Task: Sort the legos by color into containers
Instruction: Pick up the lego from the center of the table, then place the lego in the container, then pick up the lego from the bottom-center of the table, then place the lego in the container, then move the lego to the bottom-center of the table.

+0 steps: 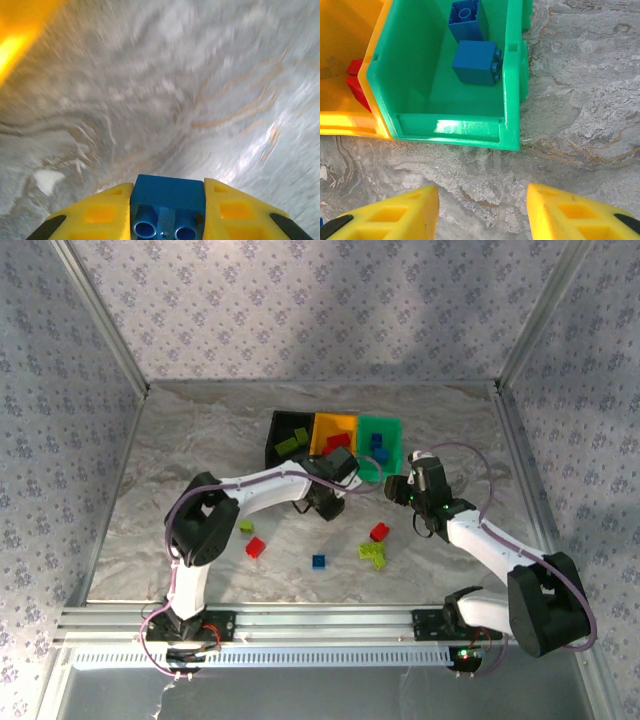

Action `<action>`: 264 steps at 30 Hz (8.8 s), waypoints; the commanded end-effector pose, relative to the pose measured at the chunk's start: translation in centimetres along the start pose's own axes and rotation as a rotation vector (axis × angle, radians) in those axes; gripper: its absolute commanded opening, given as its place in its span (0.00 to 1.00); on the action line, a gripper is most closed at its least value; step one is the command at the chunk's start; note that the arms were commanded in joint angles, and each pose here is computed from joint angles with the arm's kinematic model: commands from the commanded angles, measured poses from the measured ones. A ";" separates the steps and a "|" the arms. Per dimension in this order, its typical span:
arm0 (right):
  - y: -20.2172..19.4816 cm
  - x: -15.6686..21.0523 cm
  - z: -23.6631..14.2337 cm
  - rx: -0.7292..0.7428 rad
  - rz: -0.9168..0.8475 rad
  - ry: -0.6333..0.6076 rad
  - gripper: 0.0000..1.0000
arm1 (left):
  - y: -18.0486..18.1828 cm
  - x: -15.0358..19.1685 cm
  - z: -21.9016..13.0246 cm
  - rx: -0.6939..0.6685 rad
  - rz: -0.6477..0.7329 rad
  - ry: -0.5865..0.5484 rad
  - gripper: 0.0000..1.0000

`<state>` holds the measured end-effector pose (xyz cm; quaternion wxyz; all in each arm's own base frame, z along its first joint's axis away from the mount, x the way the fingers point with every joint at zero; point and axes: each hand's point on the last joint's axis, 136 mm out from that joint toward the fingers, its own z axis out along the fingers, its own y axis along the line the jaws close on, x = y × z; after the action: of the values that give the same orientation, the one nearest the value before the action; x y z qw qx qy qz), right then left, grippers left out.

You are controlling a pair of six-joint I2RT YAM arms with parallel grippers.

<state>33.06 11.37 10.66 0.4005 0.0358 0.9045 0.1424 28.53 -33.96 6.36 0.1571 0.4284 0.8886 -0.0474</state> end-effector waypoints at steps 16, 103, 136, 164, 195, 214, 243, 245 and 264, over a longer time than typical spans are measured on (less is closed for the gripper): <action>0.0 -0.2 -0.3 -0.022 0.040 -0.017 0.57 | 1.6 -13.9 -5.3 -0.037 -0.141 -0.279 0.08; 3.2 16.0 -8.0 0.125 -0.178 0.487 0.55 | 15.0 -7.7 -10.3 0.065 -0.745 -0.736 0.51; 9.4 15.1 -7.2 -0.007 -0.180 0.454 0.26 | 18.3 -3.4 -11.8 -0.045 -0.870 -0.806 0.50; 26.1 0.8 9.2 -0.165 -0.333 0.301 0.25 | 20.9 4.8 -18.5 -0.223 -0.996 -0.911 0.48; 22.1 -4.9 6.7 -0.072 -0.446 0.150 0.57 | 21.6 4.6 -17.6 -0.173 -1.017 -0.887 0.48; 12.2 8.8 -2.4 -0.051 -0.436 0.344 0.59 | 21.2 2.7 -15.6 -0.069 -1.032 -0.893 0.48; 7.6 16.5 -2.8 0.079 -0.150 0.481 0.67 | 20.8 1.3 -14.8 -0.020 -1.018 -0.892 0.48; 7.7 16.4 -2.7 0.109 -0.193 0.478 0.68 | 20.8 1.2 -14.9 -0.018 -1.019 -0.900 0.48; 13.7 16.8 -0.3 0.033 -0.336 0.505 0.80 | 20.7 1.7 -15.5 -0.034 -1.015 -0.902 0.48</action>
<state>21.79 27.20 3.82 0.2070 -0.1111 0.9691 0.0752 39.66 -15.86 18.03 0.4439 -0.1139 0.8515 -0.2549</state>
